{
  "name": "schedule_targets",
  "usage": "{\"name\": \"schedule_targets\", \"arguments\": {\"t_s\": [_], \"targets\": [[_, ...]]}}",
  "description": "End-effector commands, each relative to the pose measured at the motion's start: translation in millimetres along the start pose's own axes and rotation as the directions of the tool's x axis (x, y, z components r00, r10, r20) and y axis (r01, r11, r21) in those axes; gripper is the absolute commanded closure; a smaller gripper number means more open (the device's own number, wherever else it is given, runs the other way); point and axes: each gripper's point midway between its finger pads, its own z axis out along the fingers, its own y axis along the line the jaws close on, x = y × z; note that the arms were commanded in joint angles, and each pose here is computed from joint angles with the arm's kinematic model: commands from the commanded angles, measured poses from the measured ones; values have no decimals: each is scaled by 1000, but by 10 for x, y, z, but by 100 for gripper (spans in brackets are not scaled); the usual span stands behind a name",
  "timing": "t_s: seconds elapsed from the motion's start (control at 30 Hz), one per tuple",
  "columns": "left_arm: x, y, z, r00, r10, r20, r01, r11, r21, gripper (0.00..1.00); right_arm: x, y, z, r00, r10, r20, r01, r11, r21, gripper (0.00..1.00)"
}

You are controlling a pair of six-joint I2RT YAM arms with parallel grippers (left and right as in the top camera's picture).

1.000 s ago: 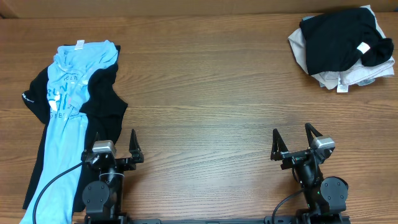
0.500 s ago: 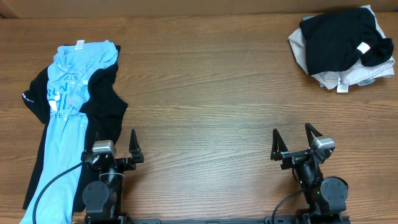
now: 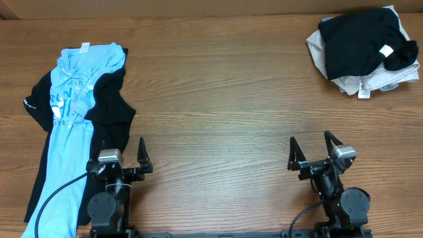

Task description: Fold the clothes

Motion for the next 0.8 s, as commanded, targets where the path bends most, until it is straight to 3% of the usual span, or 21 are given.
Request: {"name": "schedule_targets", "arguments": {"t_s": [0.0, 0.77], "targets": [[-7, 14, -3, 1000, 22, 8, -22, 1000, -5, 0, 16, -11, 1, 1000, 2, 5, -2, 1000, 5, 0], [-44, 21, -4, 999, 22, 23, -22, 1000, -10, 0, -37, 59, -1, 1000, -5, 24, 5, 999, -33, 0]]}}
